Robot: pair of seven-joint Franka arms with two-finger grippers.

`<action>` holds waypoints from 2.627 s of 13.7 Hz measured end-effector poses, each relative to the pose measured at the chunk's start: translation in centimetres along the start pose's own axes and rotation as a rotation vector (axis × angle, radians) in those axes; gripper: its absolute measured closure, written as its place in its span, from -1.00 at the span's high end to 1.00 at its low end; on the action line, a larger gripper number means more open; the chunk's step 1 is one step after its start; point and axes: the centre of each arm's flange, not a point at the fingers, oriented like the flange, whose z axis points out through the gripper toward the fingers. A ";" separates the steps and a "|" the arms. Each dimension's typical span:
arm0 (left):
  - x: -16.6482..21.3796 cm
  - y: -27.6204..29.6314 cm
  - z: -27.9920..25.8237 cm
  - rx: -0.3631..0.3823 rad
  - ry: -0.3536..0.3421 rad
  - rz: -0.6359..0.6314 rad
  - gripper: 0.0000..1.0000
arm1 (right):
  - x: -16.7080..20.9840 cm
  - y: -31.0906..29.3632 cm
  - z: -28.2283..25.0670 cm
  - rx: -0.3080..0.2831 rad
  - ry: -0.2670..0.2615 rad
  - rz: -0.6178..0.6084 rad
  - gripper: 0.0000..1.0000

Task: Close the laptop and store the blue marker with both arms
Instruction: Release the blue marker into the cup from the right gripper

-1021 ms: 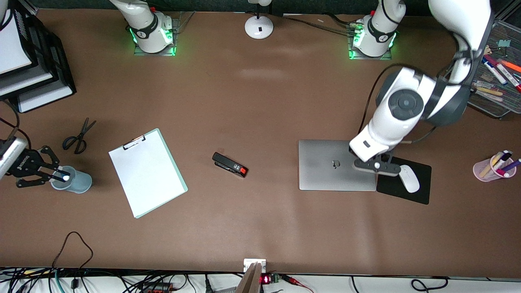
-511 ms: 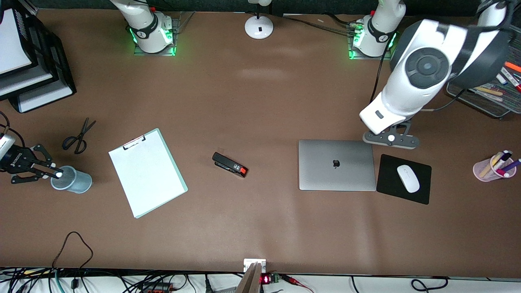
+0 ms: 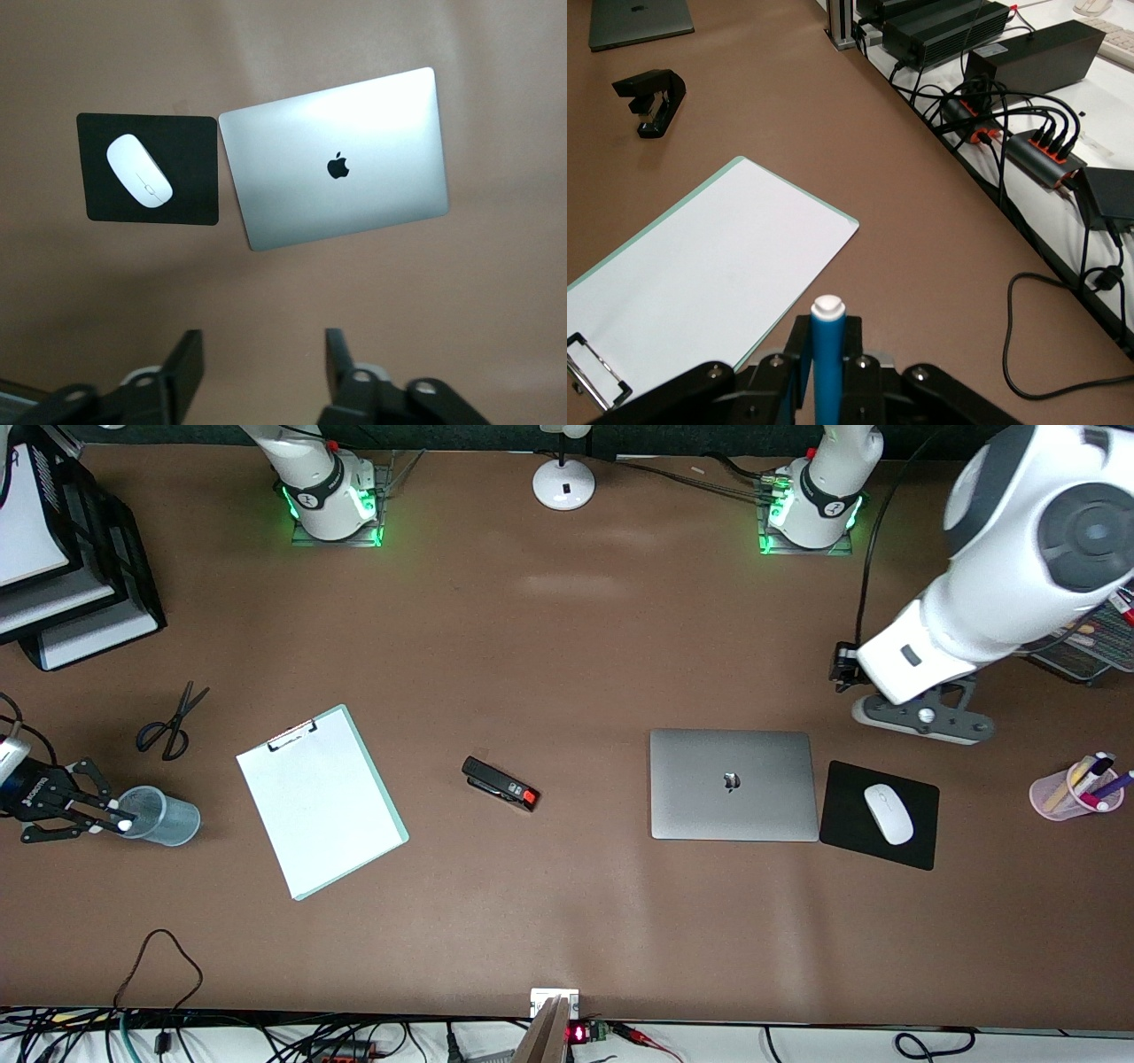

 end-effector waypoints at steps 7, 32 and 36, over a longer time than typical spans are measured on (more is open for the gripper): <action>-0.5 -2.8 -0.3 -0.004 -0.036 -0.038 1.00 | -4.4 0.1 1.0 0.010 0.000 0.036 -0.64; -7.2 -10.4 -2.4 -0.002 0.125 -0.127 1.00 | 1.1 1.2 -3.9 0.029 -0.063 0.163 1.00; -7.1 -9.4 -2.5 -0.001 0.121 -0.111 1.00 | 6.3 -0.7 -6.6 0.095 -0.164 0.254 1.00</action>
